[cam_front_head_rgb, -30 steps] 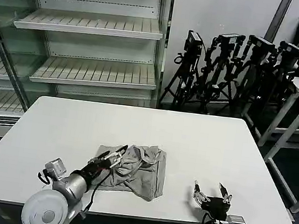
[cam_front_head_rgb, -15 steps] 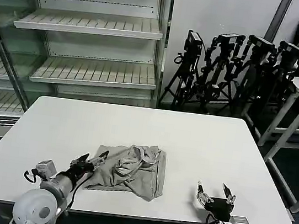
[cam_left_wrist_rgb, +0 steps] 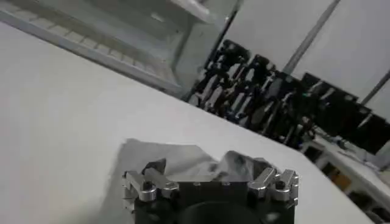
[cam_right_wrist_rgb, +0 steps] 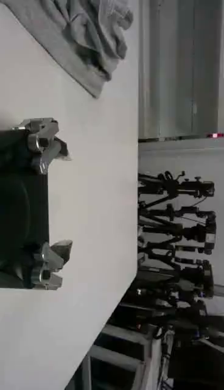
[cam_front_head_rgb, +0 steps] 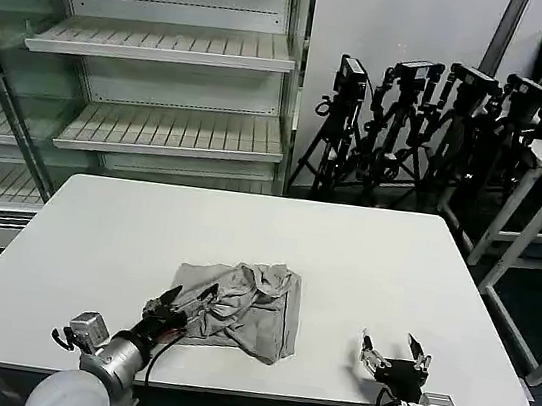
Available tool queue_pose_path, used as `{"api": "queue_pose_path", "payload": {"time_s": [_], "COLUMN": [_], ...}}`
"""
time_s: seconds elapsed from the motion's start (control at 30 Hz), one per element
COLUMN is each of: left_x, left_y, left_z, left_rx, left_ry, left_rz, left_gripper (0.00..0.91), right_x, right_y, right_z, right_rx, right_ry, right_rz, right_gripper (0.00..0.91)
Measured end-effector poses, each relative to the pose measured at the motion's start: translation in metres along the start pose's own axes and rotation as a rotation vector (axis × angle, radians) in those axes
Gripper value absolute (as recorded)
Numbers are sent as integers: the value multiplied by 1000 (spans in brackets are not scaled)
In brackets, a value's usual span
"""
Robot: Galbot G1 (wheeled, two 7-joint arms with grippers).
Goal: Fold and organize the clothes.
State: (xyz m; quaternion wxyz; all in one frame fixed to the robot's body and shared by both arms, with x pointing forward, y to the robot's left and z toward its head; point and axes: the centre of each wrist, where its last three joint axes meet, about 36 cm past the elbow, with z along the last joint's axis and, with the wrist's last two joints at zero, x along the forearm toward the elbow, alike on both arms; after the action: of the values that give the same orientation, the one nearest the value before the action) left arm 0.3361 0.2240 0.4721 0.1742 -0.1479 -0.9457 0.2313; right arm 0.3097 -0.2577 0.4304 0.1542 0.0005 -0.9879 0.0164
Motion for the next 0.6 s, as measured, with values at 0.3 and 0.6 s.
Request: {"api": "queue_pose_path", "payload": {"time_s": [0.3, 0.6], "left_x": [-17, -32], "left_y": [-15, -25], "left_z": [23, 51], "left_rx": [-75, -171], "left_ry": [-49, -46], "left_rz": [29, 38], "left_gripper": [907, 907], "right_x": [3, 6], "right_y": [-1, -4], "right_z": [2, 2], "right_rx": [3, 4], "right_ry": [1, -3], "right_rz": [3, 12], "right_gripper": [907, 907]}}
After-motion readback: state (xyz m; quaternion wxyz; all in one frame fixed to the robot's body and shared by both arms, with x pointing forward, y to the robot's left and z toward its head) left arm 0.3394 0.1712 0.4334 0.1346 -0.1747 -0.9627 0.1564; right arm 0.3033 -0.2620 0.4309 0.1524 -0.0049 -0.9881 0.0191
